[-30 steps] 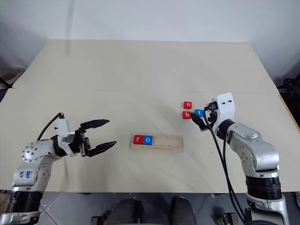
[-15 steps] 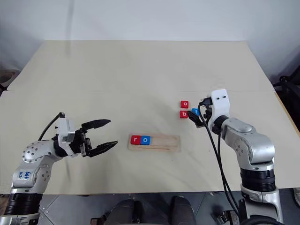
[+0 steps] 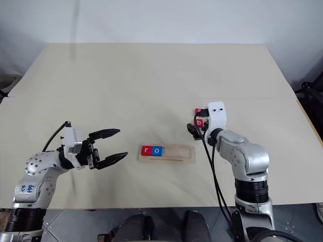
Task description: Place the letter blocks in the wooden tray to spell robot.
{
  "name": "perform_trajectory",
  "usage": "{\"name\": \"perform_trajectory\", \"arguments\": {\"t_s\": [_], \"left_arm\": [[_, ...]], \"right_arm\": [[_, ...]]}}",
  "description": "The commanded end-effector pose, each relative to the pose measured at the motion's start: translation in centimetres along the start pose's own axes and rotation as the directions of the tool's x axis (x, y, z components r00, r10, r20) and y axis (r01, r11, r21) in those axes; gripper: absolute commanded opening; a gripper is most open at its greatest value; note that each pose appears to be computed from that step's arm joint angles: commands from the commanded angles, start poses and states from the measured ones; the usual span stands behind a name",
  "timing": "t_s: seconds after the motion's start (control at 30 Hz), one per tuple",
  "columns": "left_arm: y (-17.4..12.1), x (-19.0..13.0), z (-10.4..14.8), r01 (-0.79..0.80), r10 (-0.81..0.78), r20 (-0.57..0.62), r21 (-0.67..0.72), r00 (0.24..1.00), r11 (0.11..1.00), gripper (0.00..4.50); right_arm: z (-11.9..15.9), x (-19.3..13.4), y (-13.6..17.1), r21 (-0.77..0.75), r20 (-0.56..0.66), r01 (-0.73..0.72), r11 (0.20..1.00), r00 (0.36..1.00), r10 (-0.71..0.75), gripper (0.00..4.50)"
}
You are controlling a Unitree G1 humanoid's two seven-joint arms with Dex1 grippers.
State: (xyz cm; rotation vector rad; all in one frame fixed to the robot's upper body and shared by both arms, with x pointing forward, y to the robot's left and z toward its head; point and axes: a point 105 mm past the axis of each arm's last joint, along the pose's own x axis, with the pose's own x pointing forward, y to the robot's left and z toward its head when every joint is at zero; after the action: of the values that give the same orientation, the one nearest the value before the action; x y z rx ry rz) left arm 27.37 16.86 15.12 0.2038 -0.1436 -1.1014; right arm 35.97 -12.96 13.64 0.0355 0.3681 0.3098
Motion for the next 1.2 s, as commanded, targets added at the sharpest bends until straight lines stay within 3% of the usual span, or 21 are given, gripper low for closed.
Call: {"name": "perform_trajectory", "arguments": {"t_s": [0.03,0.2,0.23,0.3,0.53,0.7,0.93,1.07,1.2], "left_arm": [[-0.3,-0.2,1.1,0.007,-0.007,0.012,0.047,1.0,0.999,4.47],[-0.5,-0.4,1.3,0.002,-0.002,0.008,0.051,1.0,0.999,4.47],[-0.5,-0.5,1.3,0.001,-0.001,0.007,0.052,1.0,0.999,4.49],[-0.5,-0.5,1.3,-0.002,0.002,0.006,0.054,1.0,0.999,4.5],[-0.6,-0.3,1.3,-0.006,0.005,0.007,0.055,1.0,0.998,4.5],[-0.7,0.2,1.0,0.011,-0.011,0.013,0.046,1.0,0.999,4.5],[-0.7,1.4,0.5,0.084,-0.085,0.03,0.019,0.996,0.996,4.5],[-0.5,2.3,0.0,0.136,-0.136,0.037,0.003,0.99,0.991,4.5],[0.0,3.0,-0.2,0.18,-0.18,0.044,-0.001,0.983,0.984,4.5]], "right_arm": [[0.9,0.4,-0.3,-0.018,0.051,0.048,0.999,0.998,-0.047,4.5],[0.7,1.3,0.1,-0.009,0.061,0.053,0.999,0.997,-0.053,4.5],[0.6,1.5,0.2,-0.009,0.059,0.052,0.999,0.997,-0.051,4.31],[0.2,1.8,0.2,-0.004,0.053,0.06,0.998,0.997,-0.059,3.89],[-0.3,2.0,-0.1,0.0,0.055,0.079,0.997,0.995,-0.079,1.54],[0.0,1.1,-0.8,-0.014,0.067,0.088,0.996,0.994,-0.087,1.47],[-0.4,-3.6,-2.6,-0.062,0.062,0.116,0.991,0.992,-0.112,1.47],[-2.6,-7.0,-4.2,-0.065,-0.005,0.186,0.98,0.982,-0.187,1.47],[-5.5,-9.3,-3.7,-0.034,-0.083,0.191,0.981,0.978,-0.193,1.47]]}}
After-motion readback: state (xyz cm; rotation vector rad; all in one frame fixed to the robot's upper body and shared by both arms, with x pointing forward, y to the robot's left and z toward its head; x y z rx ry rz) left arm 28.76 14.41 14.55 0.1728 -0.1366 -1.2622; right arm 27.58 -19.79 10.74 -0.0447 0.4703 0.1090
